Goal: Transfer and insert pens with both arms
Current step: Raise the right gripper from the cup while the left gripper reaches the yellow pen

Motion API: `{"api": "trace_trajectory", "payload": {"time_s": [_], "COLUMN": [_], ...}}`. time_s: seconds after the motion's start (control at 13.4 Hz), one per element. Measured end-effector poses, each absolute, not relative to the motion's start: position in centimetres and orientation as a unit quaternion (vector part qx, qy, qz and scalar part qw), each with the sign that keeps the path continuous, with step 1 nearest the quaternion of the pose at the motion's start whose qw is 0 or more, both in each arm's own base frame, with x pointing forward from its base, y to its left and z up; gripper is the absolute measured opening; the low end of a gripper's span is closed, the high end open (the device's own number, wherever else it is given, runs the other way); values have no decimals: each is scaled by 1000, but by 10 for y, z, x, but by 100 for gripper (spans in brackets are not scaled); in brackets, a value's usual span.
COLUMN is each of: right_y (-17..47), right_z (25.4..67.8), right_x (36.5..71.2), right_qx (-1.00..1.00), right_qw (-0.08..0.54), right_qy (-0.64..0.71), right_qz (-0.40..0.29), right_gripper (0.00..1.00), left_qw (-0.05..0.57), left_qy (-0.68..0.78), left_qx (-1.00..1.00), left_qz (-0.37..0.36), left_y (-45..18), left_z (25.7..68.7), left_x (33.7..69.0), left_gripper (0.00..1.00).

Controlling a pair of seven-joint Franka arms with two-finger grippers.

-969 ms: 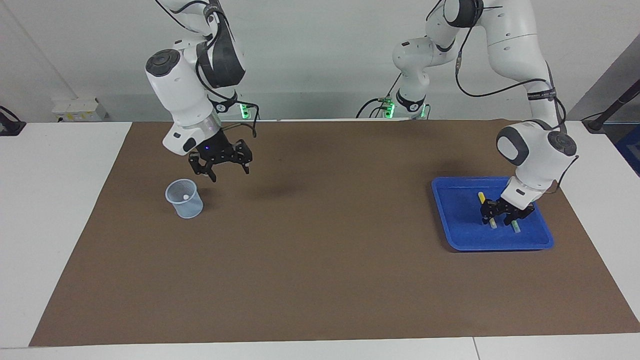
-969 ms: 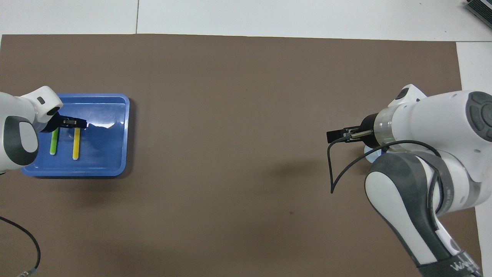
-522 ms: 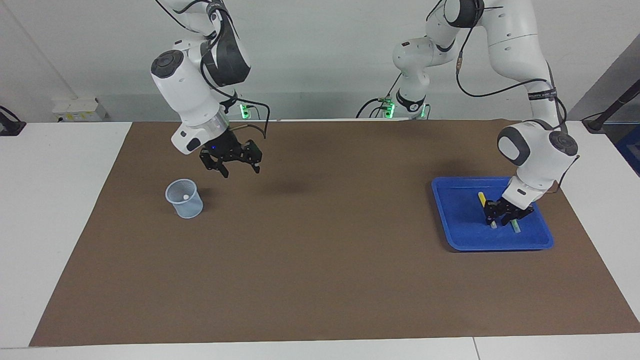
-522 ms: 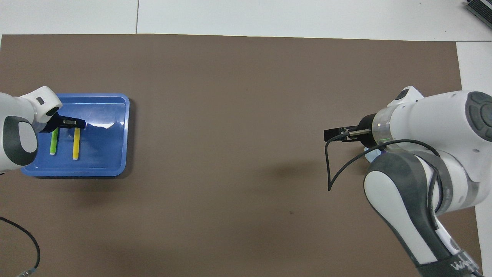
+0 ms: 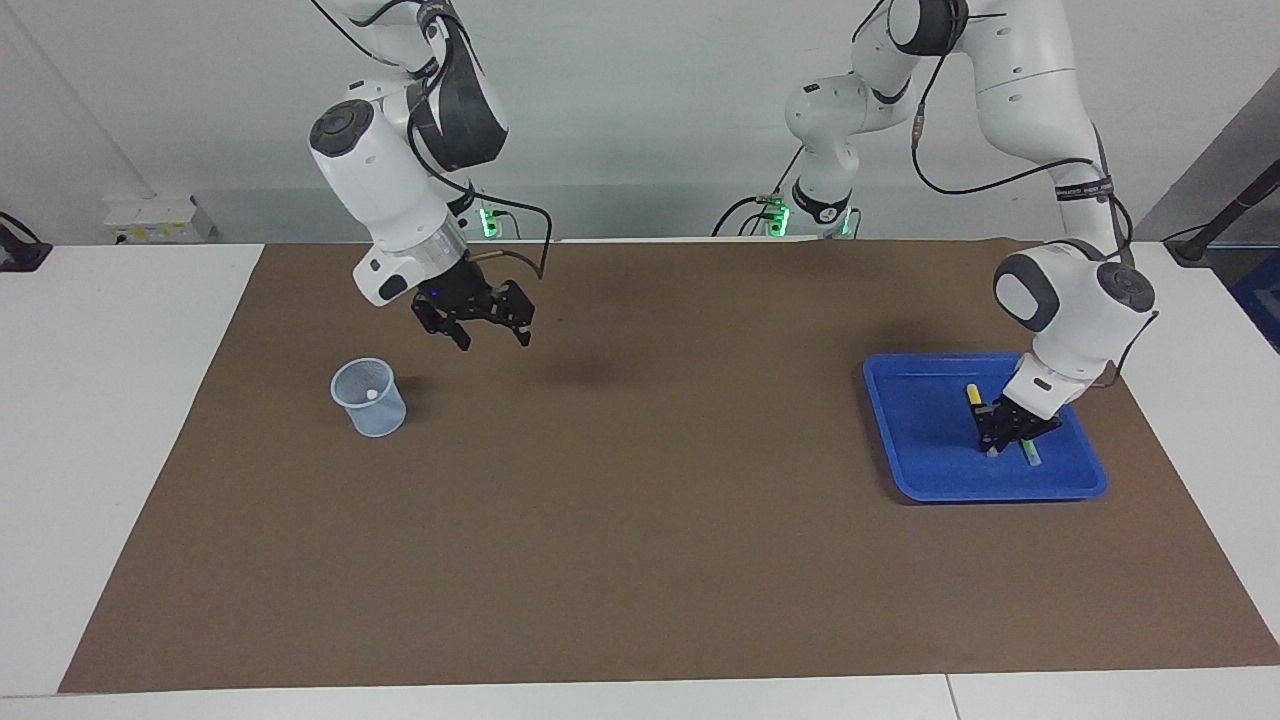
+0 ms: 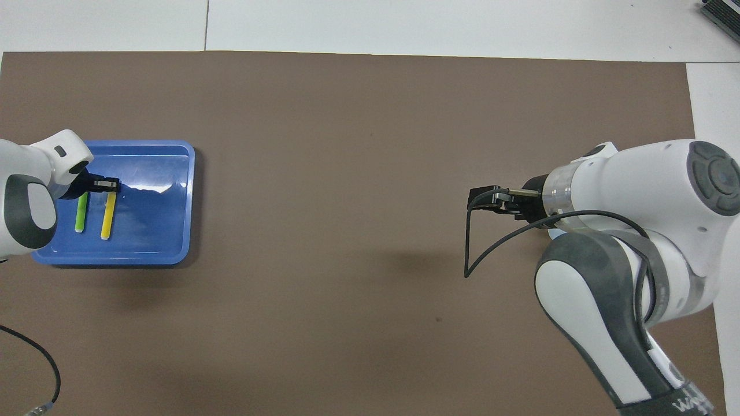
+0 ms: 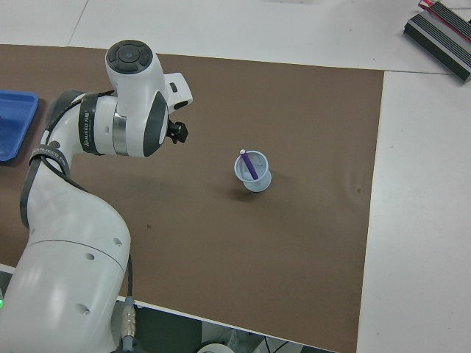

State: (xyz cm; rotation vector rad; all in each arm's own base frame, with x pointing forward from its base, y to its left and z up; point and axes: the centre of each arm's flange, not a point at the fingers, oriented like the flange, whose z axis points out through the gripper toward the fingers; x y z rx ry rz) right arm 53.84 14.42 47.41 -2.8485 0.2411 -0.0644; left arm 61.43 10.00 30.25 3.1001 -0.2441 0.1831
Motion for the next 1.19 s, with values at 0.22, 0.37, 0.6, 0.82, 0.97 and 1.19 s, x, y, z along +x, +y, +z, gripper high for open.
{"api": "trace_trajectory", "payload": {"time_s": [0.22, 0.37, 0.6, 0.82, 0.97, 1.19], "right_y": [144, 144, 144, 144, 144, 144], "right_z": [474, 474, 474, 474, 474, 474], "right_x": [538, 538, 538, 538, 538, 538], "right_qx": [-986, -986, -986, -986, -986, -986], "right_qw": [141, 141, 141, 141, 141, 141], "right_qy": [84, 84, 84, 84, 84, 84], "right_qz": [-22, -22, -22, -22, -22, -22], "right_gripper": [100, 100, 100, 100, 100, 100], "left_qw": [13, 13, 15, 20, 23, 30], "left_qy": [-79, -79, -80, -82, -79, -50], "left_qx": [995, 995, 995, 995, 996, 998], "left_qz": [59, 59, 58, 50, 47, 34], "left_y": [100, 99, 98, 99, 99, 97], "left_z": [302, 303, 310, 328, 336, 347], "left_x": [614, 615, 619, 628, 631, 635], "left_gripper": [17, 17, 17, 17, 17, 17]}}
